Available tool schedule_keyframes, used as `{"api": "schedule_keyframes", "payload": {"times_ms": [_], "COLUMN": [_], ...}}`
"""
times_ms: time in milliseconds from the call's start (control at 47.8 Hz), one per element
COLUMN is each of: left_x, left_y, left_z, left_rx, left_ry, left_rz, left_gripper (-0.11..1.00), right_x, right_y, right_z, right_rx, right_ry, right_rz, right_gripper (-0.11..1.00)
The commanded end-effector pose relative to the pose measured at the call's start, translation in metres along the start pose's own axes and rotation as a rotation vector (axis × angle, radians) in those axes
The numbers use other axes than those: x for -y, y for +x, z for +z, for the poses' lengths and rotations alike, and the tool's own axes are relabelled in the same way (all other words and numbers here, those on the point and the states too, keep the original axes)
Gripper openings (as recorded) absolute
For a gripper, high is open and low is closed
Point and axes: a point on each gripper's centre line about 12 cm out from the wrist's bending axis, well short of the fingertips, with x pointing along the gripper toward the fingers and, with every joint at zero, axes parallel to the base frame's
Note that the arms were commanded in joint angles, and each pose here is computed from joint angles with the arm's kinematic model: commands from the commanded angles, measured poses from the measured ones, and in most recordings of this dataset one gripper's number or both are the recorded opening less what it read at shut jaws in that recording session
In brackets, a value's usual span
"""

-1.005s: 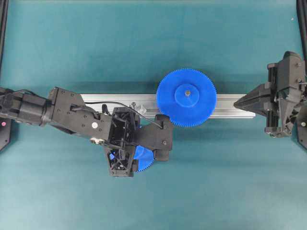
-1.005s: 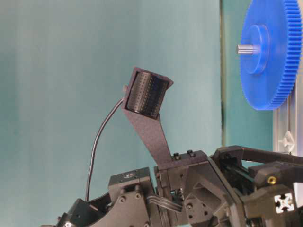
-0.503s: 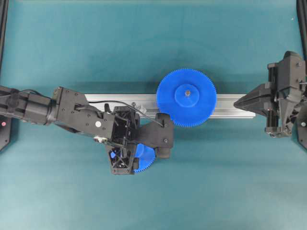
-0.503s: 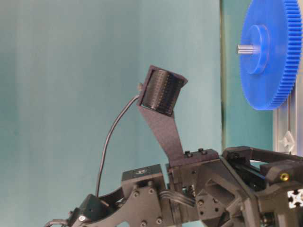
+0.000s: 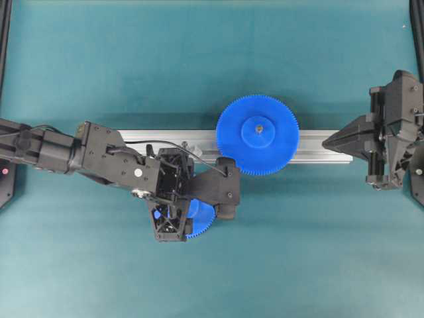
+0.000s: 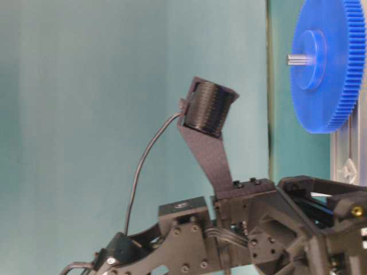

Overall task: Insert the small gear onto the shaft.
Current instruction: 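Close the left gripper on the small blue gear's hub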

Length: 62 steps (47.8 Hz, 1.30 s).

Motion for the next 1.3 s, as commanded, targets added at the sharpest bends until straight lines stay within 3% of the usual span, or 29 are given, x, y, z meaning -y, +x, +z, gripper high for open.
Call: {"api": "schedule_keyframes", "payload": {"times_ms": [0, 1277], "left_x": [0.0011, 0.0014], "left_y": [-0.0073, -0.003], "left_z": [0.0056, 0.0026], "left_rx": [0.029, 0.017], "left_ry": [0.001, -0.011], "left_rz": [-0.003, -0.002], "left_gripper": [0.92, 0.92], "right_x": [-0.0002, -0.0003], "right_y": [-0.0003, -0.0003], "right_z": [0.0053, 0.006], "right_rx": [0.018, 0.02], "right_ry": [0.008, 0.007], "right_rz": [0.001, 0.001], "right_gripper": [0.06, 0.06]}}
